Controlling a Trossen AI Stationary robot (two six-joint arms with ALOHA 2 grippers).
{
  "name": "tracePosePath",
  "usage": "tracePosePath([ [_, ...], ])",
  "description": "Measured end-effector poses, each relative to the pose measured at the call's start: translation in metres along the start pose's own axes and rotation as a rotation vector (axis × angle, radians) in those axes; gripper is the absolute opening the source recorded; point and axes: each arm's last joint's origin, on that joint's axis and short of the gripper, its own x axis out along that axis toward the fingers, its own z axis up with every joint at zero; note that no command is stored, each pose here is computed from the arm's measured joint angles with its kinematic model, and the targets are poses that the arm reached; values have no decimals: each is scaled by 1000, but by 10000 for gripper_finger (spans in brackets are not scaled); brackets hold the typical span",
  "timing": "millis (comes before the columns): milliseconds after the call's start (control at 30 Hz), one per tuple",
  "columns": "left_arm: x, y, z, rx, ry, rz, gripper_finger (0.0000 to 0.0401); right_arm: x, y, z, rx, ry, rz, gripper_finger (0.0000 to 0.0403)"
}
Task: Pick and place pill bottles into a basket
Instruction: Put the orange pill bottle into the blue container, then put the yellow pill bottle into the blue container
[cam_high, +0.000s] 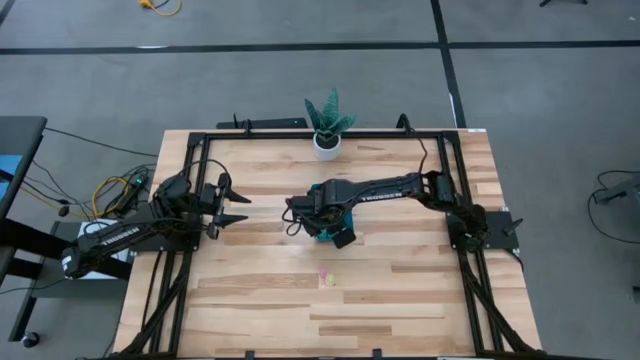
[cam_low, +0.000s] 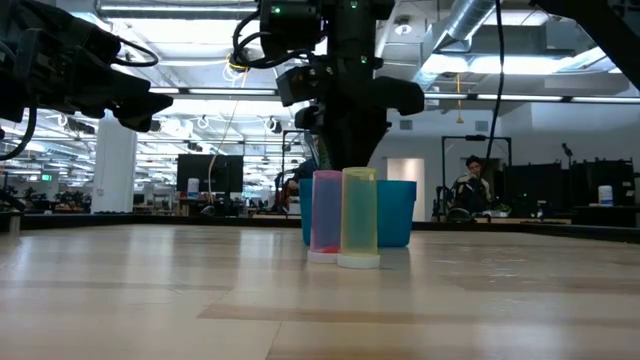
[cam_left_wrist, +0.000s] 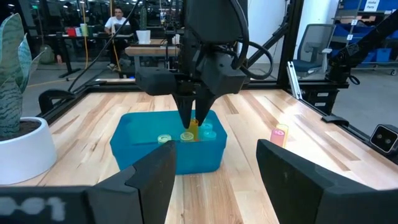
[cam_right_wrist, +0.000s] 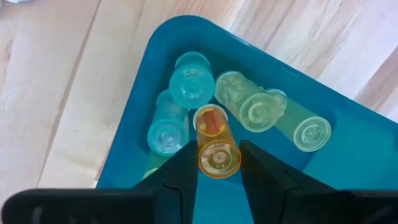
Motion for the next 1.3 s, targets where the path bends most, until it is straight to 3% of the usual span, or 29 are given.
tracePosePath([
  [1300, 0, 0, 0, 0, 0, 0, 213, 0, 0, -3, 6, 43, -27, 128],
])
